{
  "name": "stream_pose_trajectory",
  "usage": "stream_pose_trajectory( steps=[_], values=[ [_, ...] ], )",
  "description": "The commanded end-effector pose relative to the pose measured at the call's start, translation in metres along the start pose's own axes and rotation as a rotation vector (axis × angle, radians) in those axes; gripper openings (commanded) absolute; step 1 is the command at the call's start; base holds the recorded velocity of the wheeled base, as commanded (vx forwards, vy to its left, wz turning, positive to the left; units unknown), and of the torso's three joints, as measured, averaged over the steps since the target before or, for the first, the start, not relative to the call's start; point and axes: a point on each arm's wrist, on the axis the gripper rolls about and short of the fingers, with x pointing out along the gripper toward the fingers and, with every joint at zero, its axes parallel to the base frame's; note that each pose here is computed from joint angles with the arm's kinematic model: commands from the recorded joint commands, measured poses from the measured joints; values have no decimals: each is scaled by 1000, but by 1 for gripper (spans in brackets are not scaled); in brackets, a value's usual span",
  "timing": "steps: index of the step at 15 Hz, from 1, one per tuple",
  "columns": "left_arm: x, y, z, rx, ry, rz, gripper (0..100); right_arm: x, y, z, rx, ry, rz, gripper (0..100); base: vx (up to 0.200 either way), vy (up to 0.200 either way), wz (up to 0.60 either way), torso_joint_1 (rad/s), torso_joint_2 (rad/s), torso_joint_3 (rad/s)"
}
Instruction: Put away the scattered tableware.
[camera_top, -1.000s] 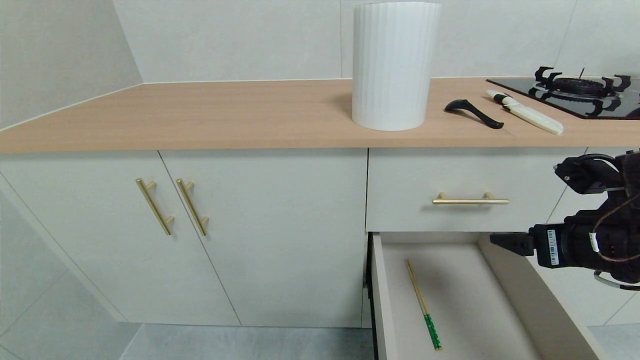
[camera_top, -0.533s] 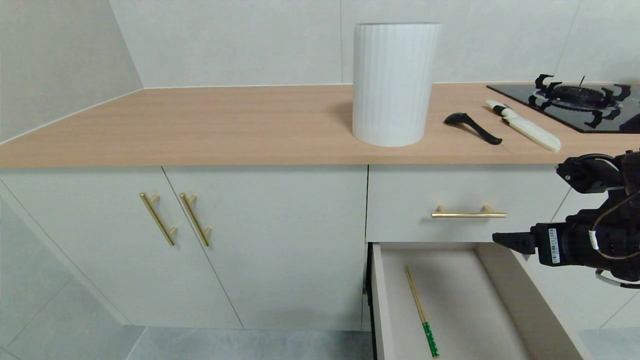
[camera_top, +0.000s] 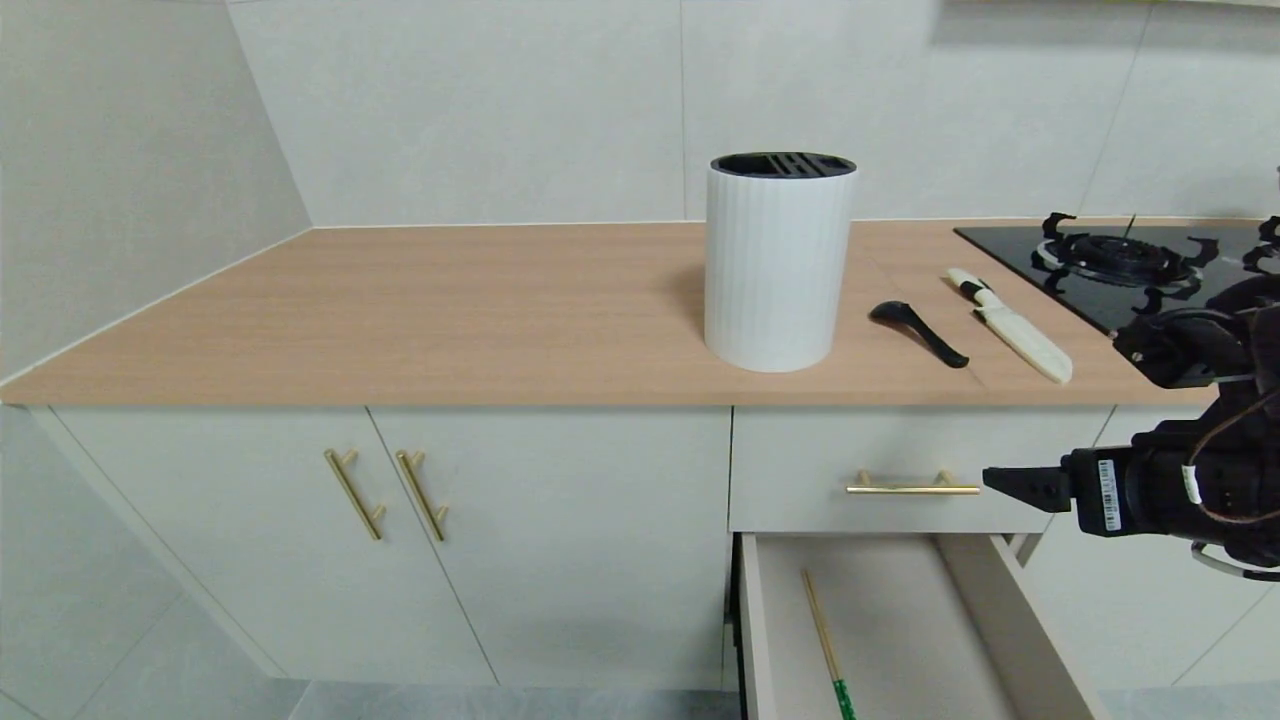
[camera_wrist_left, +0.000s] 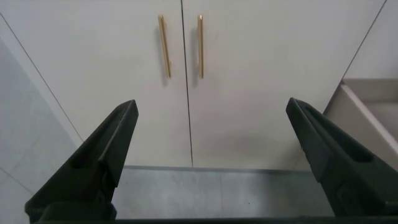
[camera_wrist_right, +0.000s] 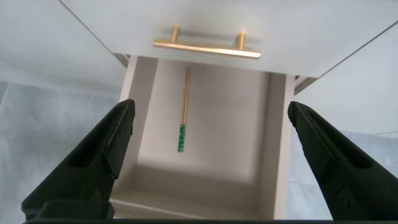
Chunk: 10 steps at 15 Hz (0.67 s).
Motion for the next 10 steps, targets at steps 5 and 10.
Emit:
stream_pose_trajectory(
  steps=[5,10],
  values=[
    [0,0,0,0,0,1,100,2,0,-3,-18,13,0,100,0,0,0,200,-493,-297],
    [0,0,0,0,1,1,100,5,1,-1,-30,2,6,100,0,0,0,154,-354,-204]
  ],
)
